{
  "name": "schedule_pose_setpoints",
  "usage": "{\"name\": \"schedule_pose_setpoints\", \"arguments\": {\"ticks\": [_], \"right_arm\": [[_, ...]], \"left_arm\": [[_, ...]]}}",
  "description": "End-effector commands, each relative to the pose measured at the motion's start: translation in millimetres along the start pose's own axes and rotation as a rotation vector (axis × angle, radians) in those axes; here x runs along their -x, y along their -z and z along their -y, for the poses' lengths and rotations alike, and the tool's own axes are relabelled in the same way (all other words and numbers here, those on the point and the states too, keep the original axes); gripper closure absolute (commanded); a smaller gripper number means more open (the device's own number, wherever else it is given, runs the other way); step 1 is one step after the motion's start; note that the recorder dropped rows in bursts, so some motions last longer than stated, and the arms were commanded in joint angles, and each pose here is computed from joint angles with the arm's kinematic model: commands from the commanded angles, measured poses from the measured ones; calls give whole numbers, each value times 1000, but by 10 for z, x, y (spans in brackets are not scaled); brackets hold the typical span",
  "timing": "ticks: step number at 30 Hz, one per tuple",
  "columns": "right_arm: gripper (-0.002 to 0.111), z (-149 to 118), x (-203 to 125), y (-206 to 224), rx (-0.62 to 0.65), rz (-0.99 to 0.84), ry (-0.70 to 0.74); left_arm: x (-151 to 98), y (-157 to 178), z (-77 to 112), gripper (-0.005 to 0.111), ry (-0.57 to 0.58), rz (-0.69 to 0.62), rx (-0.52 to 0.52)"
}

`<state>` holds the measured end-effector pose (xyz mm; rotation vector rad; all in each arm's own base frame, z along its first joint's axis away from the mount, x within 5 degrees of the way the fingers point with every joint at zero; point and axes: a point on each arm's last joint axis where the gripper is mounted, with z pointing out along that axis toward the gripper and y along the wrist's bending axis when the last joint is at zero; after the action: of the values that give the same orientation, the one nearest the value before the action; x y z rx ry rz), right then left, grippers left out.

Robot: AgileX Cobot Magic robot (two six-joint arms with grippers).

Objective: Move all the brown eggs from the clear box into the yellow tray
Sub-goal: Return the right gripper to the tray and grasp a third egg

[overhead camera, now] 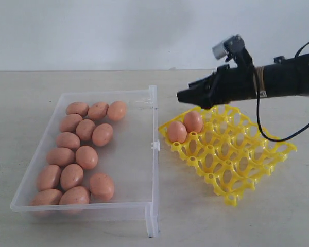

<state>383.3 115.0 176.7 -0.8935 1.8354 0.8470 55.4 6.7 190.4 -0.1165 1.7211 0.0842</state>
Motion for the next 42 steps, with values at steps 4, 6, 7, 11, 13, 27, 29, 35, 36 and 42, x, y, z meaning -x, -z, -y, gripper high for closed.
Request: {"name": "schedule_pose_setpoints", "arguments": {"ticks": [4, 6, 7, 11, 13, 27, 29, 35, 36, 42], "right_arm": [[88, -1017, 1198, 135, 162, 372, 138], [105, -1342, 1332, 2, 168, 327, 228], [108, -1498, 1358, -109, 155, 282, 279], [108, -1945, 1269, -545, -39, 75, 494], [108, -2010, 1149, -729, -229, -25, 560], [108, -2144, 991, -855, 21, -826, 73], [108, -2110, 953, -939, 19, -849, 78], [68, -2014, 603, -1204, 17, -954, 1], [58, -1997, 544, -1244, 13, -970, -13], [42, -1906, 262, -1459, -33, -1008, -97]], "left_arm": [[16, 6, 3, 111, 4, 8, -5], [16, 6, 3, 111, 4, 8, -5], [16, 6, 3, 111, 4, 8, -5], [16, 6, 3, 111, 4, 8, -5], [16, 6, 3, 111, 4, 8, -5], [16, 6, 3, 111, 4, 8, -5], [16, 6, 3, 111, 4, 8, -5], [16, 6, 3, 111, 4, 8, -5], [16, 6, 3, 111, 4, 8, -5], [16, 6, 3, 111, 4, 8, -5]]}}
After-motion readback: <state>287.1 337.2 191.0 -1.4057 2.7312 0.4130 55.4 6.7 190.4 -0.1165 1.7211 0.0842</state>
